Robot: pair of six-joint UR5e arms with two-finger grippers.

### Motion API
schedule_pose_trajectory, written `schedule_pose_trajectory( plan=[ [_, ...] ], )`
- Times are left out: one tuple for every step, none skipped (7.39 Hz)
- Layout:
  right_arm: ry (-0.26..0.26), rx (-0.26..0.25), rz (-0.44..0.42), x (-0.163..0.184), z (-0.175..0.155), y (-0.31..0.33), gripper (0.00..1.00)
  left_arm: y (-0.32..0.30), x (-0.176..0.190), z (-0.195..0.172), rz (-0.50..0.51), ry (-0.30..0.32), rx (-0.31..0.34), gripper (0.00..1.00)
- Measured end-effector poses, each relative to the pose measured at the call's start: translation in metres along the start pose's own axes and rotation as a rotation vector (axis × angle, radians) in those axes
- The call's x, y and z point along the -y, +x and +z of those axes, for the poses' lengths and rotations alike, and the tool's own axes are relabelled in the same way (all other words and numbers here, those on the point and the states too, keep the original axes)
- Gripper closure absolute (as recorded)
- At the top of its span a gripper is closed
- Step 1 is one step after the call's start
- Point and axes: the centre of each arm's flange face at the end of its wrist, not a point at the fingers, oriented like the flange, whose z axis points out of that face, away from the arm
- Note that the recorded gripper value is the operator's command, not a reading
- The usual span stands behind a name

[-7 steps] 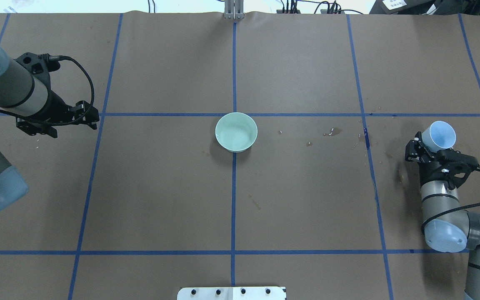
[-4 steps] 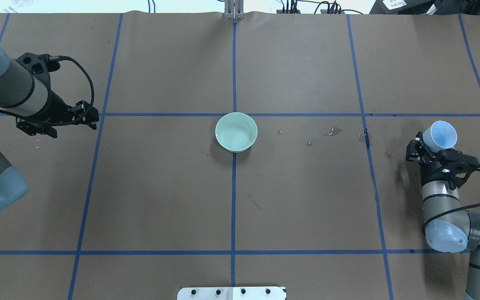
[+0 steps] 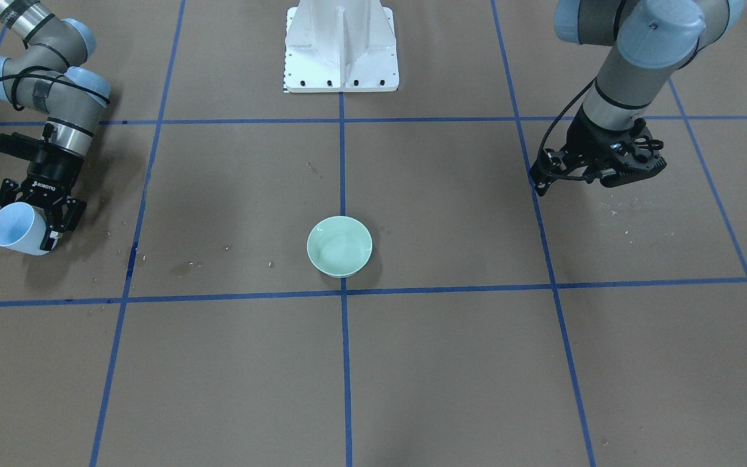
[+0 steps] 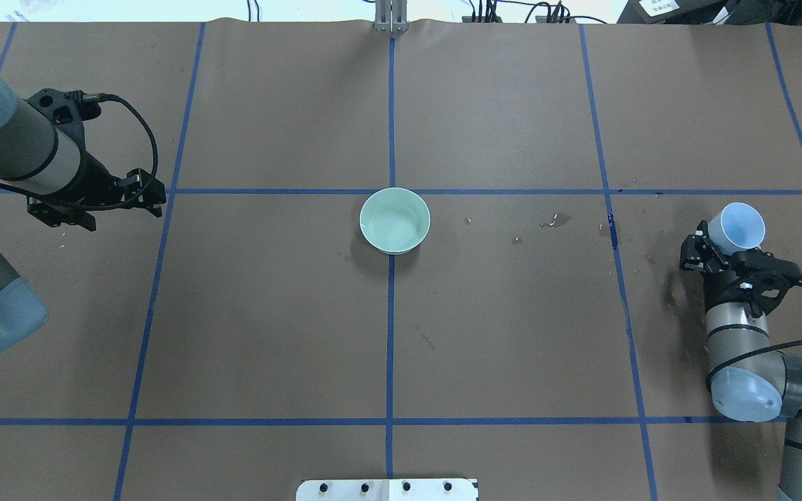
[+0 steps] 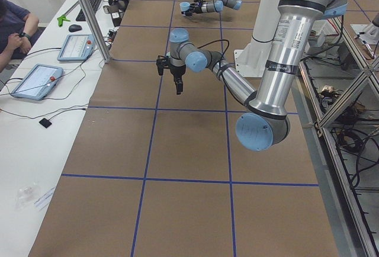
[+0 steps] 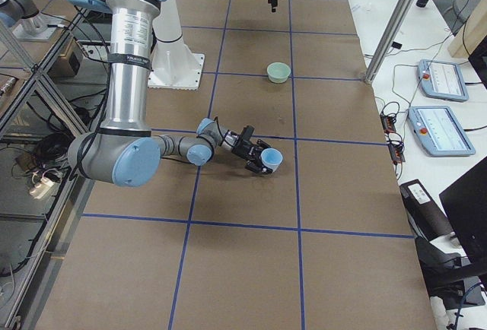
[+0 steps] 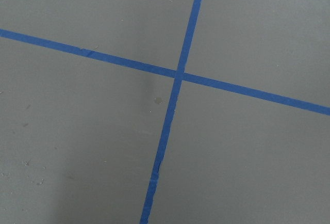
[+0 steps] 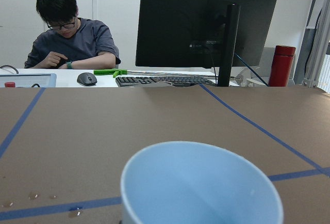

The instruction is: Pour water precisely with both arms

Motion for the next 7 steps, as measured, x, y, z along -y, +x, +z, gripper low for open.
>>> schedule_pose_trajectory(
  plan=[
    [0.0, -0.001, -0.001, -0.0003, 0.0002, 0.0004, 0.04, 0.0, 0.0, 0.0, 0.0, 0.0, 0.0, 0.0],
    [0.0, -0.001, -0.002, -0.0005, 0.0003, 0.0005, 0.02, -0.0001, 0.0, 0.0, 0.0, 0.0, 0.0, 0.0],
    [0.0, -0.001, -0.003, -0.0006, 0.0004, 0.0006, 0.01, -0.0001, -0.0001, 0.0001, 0.0, -0.001, 0.0, 0.0],
    [0.0, -0.001, -0.005, -0.0005, 0.0003, 0.0005, 0.01, -0.0002, -0.0002, 0.0003, 0.0, -0.001, 0.0, 0.0],
    [-0.001, 0.0, -0.008, 0.0002, -0.0002, -0.0003, 0.01, -0.0002, -0.0001, 0.0001, 0.0, -0.001, 0.0, 0.0],
    [-0.003, 0.002, -0.008, 0.0018, -0.0013, -0.0005, 0.01, -0.0003, 0.0001, 0.0, 0.0, 0.0, 0.0, 0.0],
    [-0.007, 0.005, -0.008, 0.005, -0.004, 0.0019, 0.01, -0.0006, 0.0002, 0.0001, -0.001, -0.001, 0.001, 0.0]
  ],
)
